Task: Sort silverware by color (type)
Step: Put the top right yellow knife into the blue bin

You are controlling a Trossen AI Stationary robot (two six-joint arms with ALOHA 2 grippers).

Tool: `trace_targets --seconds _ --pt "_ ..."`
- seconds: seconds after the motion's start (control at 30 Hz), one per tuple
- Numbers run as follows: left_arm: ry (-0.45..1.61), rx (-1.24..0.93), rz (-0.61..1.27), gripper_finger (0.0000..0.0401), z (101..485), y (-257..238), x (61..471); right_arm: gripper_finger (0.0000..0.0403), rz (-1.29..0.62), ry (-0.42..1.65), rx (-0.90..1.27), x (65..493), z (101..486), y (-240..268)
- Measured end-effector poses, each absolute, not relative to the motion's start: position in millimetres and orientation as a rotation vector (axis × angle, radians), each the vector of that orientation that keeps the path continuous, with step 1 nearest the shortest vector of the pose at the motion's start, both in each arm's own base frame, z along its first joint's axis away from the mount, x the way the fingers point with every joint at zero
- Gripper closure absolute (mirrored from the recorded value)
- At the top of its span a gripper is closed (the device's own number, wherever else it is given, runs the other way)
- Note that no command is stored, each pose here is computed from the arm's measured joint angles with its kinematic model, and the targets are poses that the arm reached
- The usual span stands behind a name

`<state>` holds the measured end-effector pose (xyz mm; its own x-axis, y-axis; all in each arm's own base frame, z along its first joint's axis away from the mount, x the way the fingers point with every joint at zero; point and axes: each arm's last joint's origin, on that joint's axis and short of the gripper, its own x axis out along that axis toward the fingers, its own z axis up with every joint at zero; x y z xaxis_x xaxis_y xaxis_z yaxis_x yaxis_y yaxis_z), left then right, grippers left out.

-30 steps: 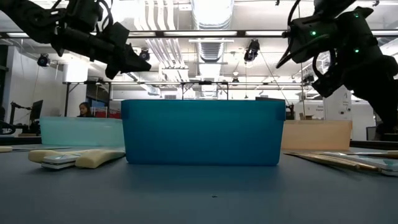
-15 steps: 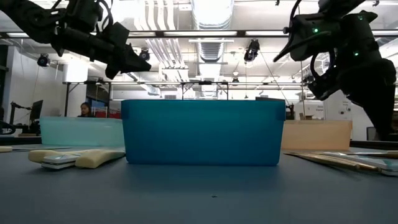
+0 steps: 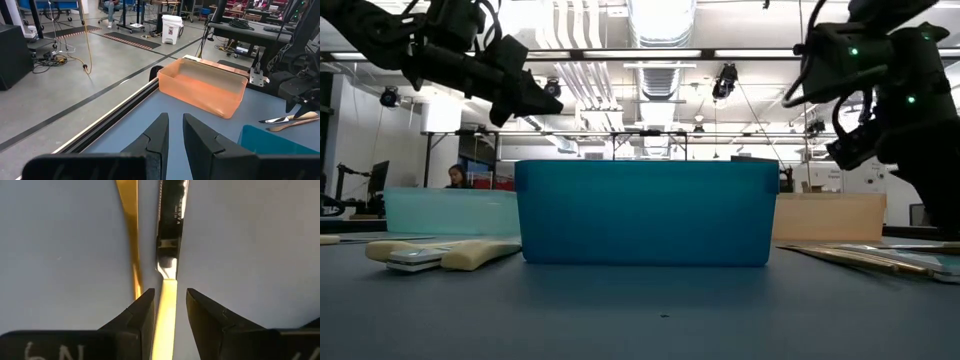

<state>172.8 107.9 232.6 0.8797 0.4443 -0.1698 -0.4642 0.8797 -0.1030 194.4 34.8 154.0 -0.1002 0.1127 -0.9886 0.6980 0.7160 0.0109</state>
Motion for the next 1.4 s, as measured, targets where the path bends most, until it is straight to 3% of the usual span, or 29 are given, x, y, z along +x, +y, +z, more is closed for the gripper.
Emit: trace_targets --seconds 0.4,0.73,0.9,1.13,1.4 --pt "0.138 -0.141 0.475 0.0362 233.1 108.0 172.8 0.0302 -0.582 1.603 0.662 182.6 133.6 34.2" --pt "0.136 -0.14 0.475 0.0362 233.4 108.0 172.9 0.0372 -0.591 1.59 0.655 182.9 132.7 33.8" --pt "0.135 -0.14 0.475 0.0362 233.4 108.0 172.9 0.0375 -0.604 1.586 0.662 182.8 132.4 33.7" --pt "0.129 -0.138 0.475 0.0362 234.1 108.1 173.0 0.0375 -0.619 1.542 0.691 181.4 140.1 33.1" --pt "0.126 -0.14 0.475 0.0362 234.2 108.1 173.0 0.0375 -0.754 1.381 0.571 193.3 172.3 28.1"
